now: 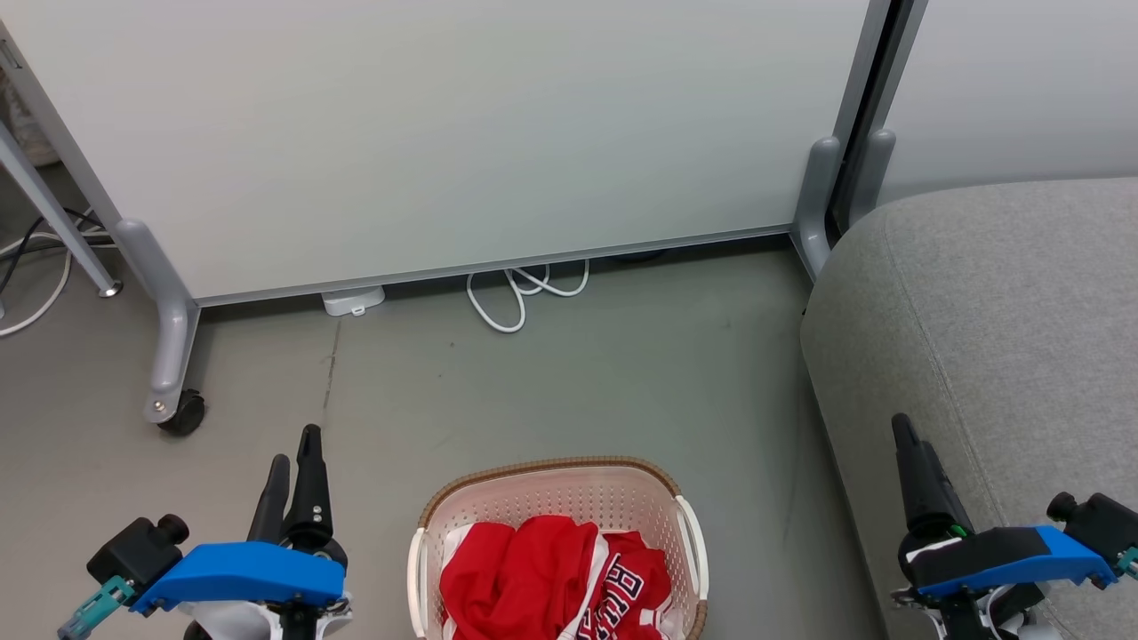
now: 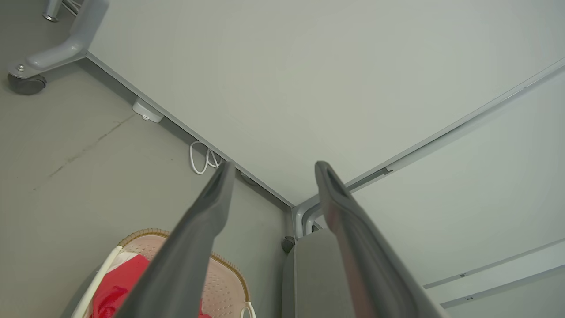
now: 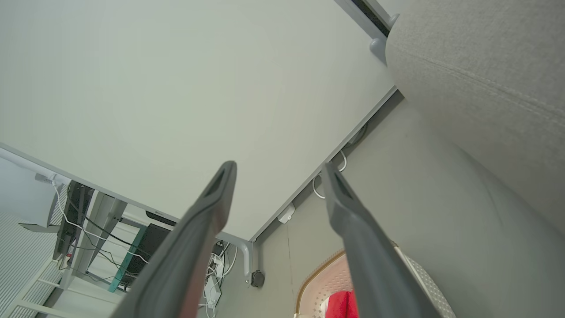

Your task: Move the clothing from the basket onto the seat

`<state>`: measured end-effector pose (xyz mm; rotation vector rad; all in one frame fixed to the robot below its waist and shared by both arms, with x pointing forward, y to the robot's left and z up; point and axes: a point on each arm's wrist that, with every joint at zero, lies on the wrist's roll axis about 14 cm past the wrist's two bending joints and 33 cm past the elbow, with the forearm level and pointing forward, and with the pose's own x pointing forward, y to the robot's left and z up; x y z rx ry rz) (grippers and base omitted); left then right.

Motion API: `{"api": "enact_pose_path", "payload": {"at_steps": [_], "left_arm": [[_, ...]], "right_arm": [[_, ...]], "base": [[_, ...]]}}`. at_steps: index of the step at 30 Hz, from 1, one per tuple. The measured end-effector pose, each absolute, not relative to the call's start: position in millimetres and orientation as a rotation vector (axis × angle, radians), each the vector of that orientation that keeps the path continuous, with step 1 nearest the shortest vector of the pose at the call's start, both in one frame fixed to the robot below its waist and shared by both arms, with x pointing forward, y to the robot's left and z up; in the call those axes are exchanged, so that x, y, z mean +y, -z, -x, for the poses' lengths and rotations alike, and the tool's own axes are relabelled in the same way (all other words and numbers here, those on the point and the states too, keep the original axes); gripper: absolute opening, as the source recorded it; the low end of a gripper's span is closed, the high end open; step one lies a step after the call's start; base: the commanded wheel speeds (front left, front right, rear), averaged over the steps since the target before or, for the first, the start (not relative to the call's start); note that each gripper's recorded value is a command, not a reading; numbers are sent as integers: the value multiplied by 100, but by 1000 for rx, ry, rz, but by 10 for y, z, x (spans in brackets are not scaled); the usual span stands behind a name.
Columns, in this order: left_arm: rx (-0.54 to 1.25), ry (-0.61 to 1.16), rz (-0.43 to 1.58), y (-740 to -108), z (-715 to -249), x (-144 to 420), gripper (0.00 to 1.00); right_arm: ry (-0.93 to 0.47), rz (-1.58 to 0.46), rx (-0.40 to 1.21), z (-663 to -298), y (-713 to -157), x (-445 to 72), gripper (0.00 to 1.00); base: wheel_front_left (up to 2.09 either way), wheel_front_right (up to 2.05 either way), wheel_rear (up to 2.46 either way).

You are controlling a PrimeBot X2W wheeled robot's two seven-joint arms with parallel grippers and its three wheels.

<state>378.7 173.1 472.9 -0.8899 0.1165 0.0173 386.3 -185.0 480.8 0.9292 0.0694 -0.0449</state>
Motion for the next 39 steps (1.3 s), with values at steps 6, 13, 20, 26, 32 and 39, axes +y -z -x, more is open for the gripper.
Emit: {"api": "enact_pose_path", "payload": {"at_steps": [6,13,20,26,32,39], "left_arm": [[107,4,790,-4758,-3805,1700,100],[101,31,688,-4772,-3814,1649,100],[90,50,607,-4788,-3829,1620,100],[79,70,545,-4808,-3848,1580,100],[78,80,495,-4789,-3845,1564,100],[71,99,427,-4791,-3854,1534,100]], "right_arm": [[30,-818,64,-3889,-4831,-1830,100],[20,-713,63,-3891,-4821,-1816,100],[9,-628,51,-3909,-4843,-1803,100],[-7,-559,42,-3934,-4873,-1775,100],[-17,-499,39,-3934,-4866,-1757,100],[-31,-427,35,-3939,-4867,-1733,100]], "base": [[0,0,0],[0,0,0],[0,0,0],[0,0,0],[0,0,0],[0,0,0]]}}
